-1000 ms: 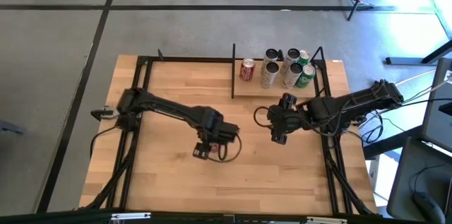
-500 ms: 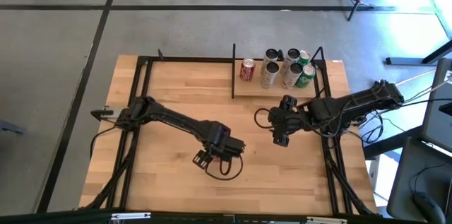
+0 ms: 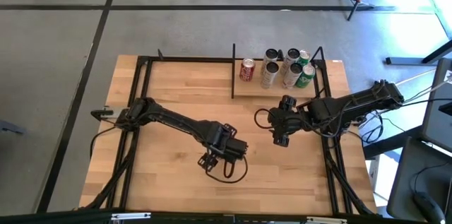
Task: Place canned beverage on shelf
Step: Put the red soda can on the shelf aligned with the other red soda can
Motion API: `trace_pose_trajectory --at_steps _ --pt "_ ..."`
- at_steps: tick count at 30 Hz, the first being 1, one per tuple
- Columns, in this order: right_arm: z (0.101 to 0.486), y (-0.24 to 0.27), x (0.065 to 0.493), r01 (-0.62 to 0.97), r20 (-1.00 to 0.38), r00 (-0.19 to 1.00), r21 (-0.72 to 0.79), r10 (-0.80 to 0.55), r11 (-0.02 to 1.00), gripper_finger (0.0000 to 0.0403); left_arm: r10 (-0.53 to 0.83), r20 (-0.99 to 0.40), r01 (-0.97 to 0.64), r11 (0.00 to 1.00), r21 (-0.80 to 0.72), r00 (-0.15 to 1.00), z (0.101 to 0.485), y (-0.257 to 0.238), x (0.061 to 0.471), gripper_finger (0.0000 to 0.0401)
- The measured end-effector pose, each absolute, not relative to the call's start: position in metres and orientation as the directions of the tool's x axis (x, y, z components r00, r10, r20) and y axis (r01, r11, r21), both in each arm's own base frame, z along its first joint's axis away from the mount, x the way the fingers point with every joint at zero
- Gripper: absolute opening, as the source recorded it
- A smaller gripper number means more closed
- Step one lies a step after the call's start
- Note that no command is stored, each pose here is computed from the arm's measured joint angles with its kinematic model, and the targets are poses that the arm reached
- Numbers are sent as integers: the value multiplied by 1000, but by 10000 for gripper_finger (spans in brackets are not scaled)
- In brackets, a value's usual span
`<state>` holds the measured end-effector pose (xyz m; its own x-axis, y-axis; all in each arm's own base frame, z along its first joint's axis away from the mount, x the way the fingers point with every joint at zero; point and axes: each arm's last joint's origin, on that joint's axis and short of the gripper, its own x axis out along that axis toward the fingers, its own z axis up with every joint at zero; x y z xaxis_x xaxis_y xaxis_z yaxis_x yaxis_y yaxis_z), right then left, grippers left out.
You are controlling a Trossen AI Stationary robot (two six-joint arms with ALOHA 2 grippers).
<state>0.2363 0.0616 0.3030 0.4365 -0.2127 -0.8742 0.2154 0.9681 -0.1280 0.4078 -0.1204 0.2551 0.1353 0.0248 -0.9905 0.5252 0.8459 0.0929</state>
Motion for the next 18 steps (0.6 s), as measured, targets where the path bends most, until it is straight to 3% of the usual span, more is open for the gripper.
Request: trace_pose_trajectory --at_steps 14,18 --pt "303 62 237 193 -872 441 -139 -213 971 347 77 -977 468 868 163 199 260 -120 411 322" --pt "304 63 239 189 -867 460 -113 -190 975 347 126 -952 347 911 221 277 291 -118 406 322"
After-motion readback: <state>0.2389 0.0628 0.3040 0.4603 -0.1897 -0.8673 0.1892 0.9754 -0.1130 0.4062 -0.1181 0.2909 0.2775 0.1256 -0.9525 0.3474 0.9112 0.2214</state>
